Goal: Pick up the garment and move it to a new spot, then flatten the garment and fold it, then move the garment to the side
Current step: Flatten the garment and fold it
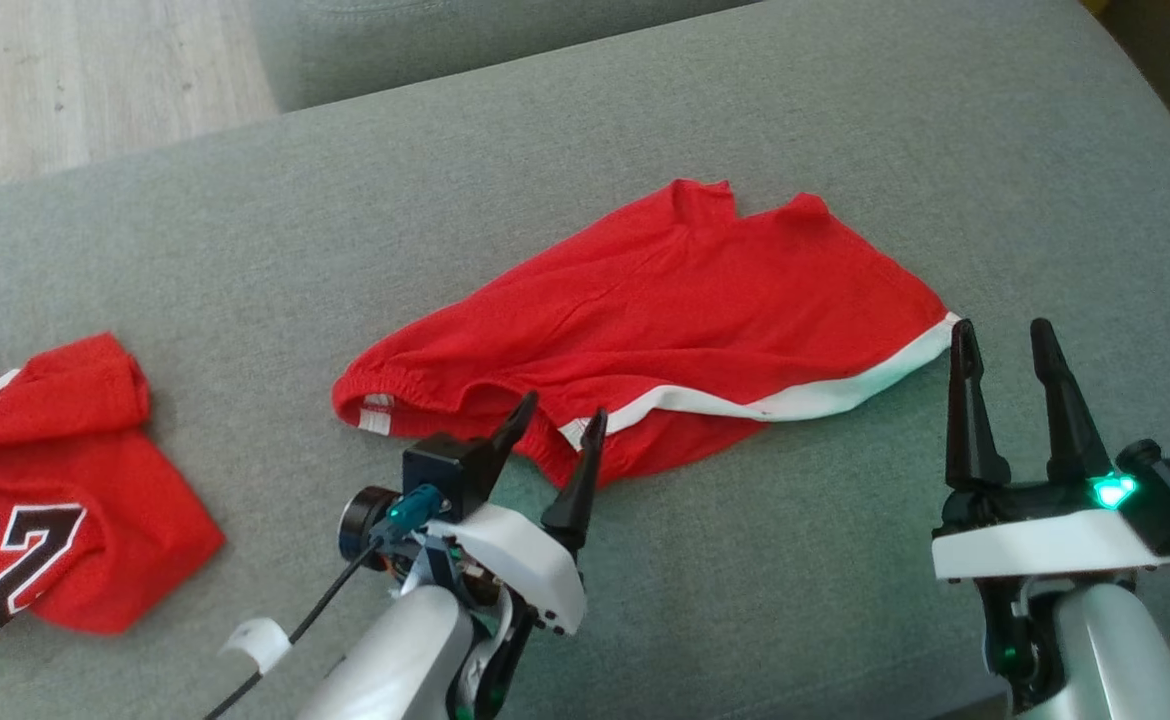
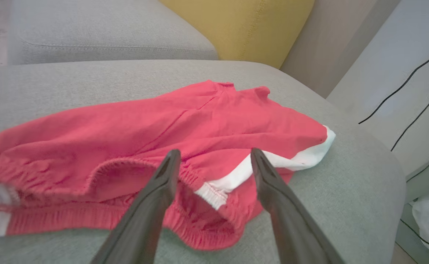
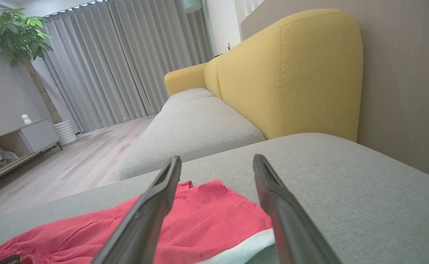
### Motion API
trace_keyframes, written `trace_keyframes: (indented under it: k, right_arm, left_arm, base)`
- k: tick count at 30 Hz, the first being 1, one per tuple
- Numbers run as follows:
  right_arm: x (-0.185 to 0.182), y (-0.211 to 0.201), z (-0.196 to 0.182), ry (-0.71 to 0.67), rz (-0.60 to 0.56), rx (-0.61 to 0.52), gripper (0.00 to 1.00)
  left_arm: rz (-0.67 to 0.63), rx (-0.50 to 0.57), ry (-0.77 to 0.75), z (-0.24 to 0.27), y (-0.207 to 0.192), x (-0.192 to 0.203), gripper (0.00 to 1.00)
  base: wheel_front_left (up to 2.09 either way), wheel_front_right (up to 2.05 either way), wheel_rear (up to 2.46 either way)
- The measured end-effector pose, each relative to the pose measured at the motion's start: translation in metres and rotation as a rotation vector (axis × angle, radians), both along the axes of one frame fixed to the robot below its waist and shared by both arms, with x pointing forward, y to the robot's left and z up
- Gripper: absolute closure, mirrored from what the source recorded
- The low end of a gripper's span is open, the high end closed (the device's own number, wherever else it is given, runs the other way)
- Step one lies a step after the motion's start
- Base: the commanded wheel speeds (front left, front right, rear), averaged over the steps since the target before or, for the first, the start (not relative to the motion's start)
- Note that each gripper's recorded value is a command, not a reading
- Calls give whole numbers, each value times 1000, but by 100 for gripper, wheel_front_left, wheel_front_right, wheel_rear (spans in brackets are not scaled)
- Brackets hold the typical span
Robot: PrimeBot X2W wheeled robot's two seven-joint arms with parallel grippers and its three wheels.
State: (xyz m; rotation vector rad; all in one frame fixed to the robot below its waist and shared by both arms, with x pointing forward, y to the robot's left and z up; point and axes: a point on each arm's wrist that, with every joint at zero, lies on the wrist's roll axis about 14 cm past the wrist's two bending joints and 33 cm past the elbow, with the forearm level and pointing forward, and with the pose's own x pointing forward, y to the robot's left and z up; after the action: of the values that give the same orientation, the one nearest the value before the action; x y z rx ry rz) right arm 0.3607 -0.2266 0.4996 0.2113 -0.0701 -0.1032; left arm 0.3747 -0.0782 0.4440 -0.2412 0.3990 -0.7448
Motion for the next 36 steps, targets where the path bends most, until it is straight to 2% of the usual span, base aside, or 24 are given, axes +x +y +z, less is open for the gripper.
trace_keyframes:
  k: [17, 34, 35, 36]
  right_arm:
    - [-2, -2, -7, 25, -8, -4, 0]
    - [-4, -6, -11, 39, -21, -5, 0]
    - [-4, -6, -12, 39, -21, -5, 0]
    - [-4, -6, -12, 41, -20, -5, 0]
  left_arm:
    - [-56, 64, 105, -27, -4, -13, 0]
    - [-74, 41, 115, -29, -10, -14, 0]
    - [-74, 41, 114, -28, -10, -14, 6]
    - [-75, 41, 114, -28, -10, -15, 38]
  base:
    - [0, 0, 0]
    - [0, 0, 0]
    - [0, 0, 0]
    - [0, 0, 0]
